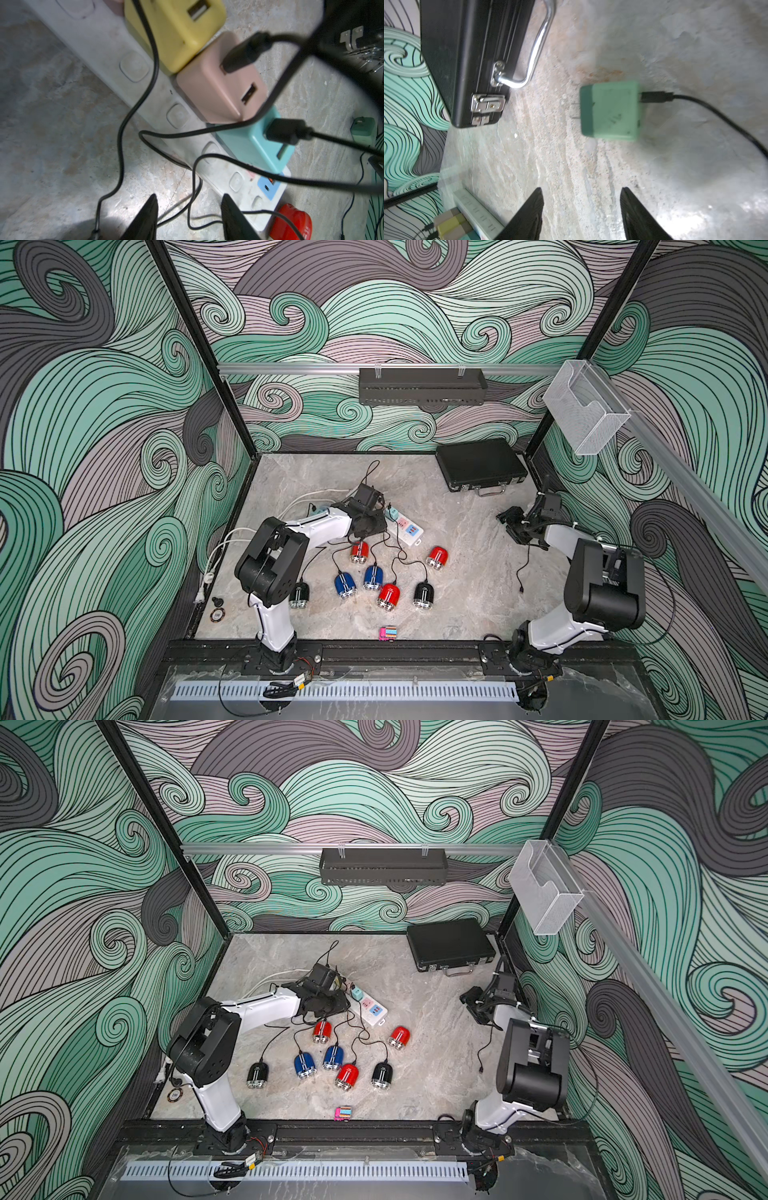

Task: Unplug the electric shaver
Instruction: Place the plug at the center of the board, then pick up the electric shaver from the center of the board.

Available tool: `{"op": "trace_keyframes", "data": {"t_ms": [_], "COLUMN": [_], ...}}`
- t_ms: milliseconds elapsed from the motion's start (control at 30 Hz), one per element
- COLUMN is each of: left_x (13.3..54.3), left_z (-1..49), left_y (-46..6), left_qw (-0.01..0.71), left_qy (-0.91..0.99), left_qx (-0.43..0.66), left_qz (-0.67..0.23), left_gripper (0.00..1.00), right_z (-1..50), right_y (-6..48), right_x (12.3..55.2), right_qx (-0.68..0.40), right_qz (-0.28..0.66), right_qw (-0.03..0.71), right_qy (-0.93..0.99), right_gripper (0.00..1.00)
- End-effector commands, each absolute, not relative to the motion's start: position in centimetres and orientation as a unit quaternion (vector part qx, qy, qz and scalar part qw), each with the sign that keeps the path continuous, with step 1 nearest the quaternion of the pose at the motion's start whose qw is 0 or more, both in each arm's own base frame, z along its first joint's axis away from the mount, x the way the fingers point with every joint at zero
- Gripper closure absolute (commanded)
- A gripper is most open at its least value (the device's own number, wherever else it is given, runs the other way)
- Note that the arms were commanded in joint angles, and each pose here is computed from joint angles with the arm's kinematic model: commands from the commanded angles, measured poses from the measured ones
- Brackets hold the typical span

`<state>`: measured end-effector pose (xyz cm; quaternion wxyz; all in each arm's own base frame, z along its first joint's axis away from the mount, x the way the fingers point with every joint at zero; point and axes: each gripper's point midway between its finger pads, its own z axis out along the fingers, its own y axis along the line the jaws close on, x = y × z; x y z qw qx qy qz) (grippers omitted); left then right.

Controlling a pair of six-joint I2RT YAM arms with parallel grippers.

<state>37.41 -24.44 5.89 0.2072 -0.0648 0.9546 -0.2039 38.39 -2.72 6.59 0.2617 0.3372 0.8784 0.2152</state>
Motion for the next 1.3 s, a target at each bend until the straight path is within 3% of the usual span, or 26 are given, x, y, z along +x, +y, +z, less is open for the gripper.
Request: {"op": "trace_keyframes", "data": {"t_ms": [0,333,667,767,1267], "left_x": [37.4,36.0,32.2,30.8,22.8], "left_z": [7.0,8.7,11.6,12.0,11.0], "left_y": [-23.6,-23.7,-25.8,-26.7,-32.6], "left_qw": [0.220,0.228,0.251,0.254,0.238], "left_qy": [0.953,0.950,0.952,0.953,0.952], "left_qx": [-0.064,-0.049,0.020,0.041,0.133], "left_qz": [-0.196,-0.206,-0.177,-0.162,-0.139], "left_gripper": [0.51,0.50,0.32,0.27,0.27], "right_z": [8.6,14.1,15.1,14.7,13.1], "right_y": [-0.4,7.4,11.8,12.1,9.7], "right_x": [38.1,36.4,32.1,30.8,27.8], "right_qx": [0.280,0.117,0.023,0.011,0.031], "right_qz": [0.202,0.176,0.165,0.158,0.117], "right_qw": [0.274,0.309,0.292,0.287,0.284], "right_qy": [0.898,0.927,0.942,0.945,0.951], "right_gripper": [0.42,0.44,0.44,0.44,0.45]}}
